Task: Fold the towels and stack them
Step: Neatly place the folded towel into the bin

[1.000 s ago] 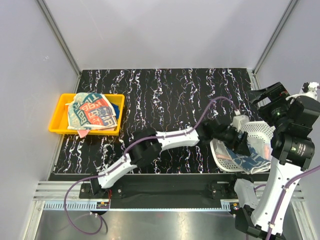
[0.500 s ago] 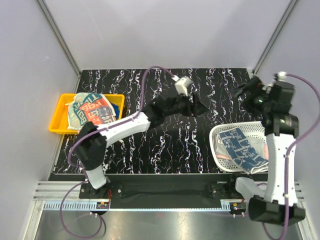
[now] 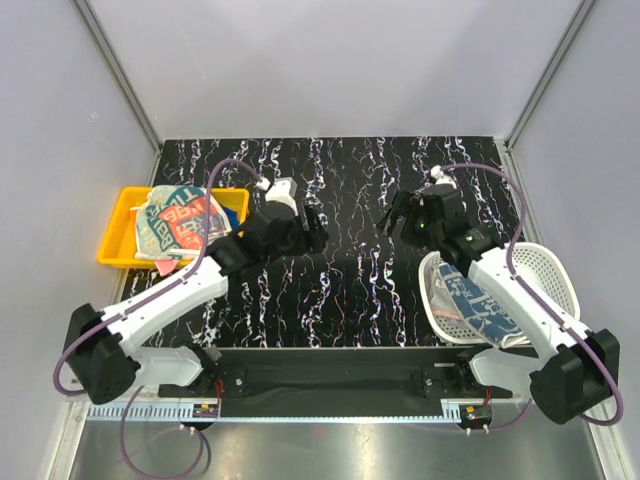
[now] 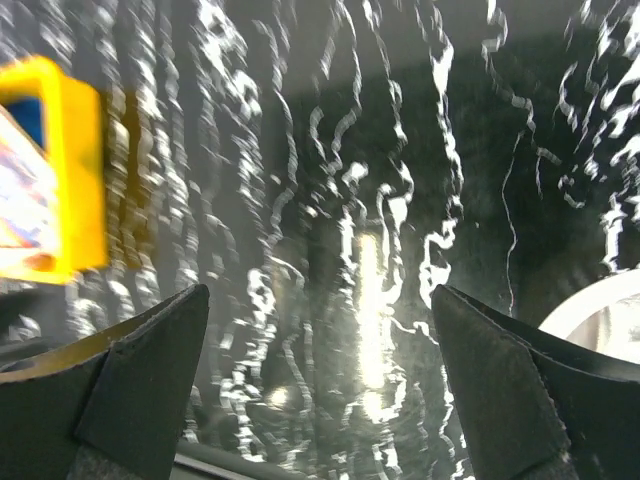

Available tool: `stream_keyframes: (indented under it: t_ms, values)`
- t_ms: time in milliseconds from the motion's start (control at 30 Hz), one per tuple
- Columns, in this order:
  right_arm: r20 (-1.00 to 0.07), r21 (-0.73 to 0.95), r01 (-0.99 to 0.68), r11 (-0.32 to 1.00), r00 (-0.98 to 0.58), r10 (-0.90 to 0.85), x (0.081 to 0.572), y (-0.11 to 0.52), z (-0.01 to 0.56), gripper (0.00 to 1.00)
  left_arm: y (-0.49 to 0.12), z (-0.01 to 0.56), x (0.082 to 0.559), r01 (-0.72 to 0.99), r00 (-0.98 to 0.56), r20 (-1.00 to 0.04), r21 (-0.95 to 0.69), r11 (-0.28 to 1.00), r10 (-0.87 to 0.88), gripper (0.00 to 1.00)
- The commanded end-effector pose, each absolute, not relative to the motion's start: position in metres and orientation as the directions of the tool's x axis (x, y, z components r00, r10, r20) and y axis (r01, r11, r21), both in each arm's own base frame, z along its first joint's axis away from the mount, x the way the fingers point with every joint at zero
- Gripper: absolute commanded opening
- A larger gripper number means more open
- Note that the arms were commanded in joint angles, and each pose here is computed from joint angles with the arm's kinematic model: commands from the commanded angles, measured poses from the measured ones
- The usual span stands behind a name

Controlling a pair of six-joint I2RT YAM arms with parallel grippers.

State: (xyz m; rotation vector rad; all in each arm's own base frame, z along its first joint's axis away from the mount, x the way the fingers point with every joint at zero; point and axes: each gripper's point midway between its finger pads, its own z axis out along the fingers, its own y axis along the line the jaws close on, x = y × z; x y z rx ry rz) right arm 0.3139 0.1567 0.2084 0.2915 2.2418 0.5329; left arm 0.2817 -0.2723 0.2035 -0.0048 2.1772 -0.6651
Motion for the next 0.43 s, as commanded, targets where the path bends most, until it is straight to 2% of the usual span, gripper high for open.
stream_keyframes:
  t_ms: [0,200,400]
  values:
    - [-0.715,0.436,0.015,0.900,-0.602,0.356,0.324,0.156,0.189,1.00,-0.226,0.196,0.272,0.162,-0.616,-0.773,-0.315,0.935,-0.154,0.79]
    - [-0.716,0.429,0.000,0.903,-0.609,0.340,0.324,0.157,0.170,1.00,-0.196,0.198,0.254,0.146,-0.598,-0.788,-0.286,0.947,-0.146,0.80]
    - [-0.744,0.430,-0.010,0.903,-0.570,0.348,0.325,0.154,0.178,1.00,-0.190,0.202,0.248,0.162,-0.594,-0.794,-0.272,0.949,-0.127,0.80]
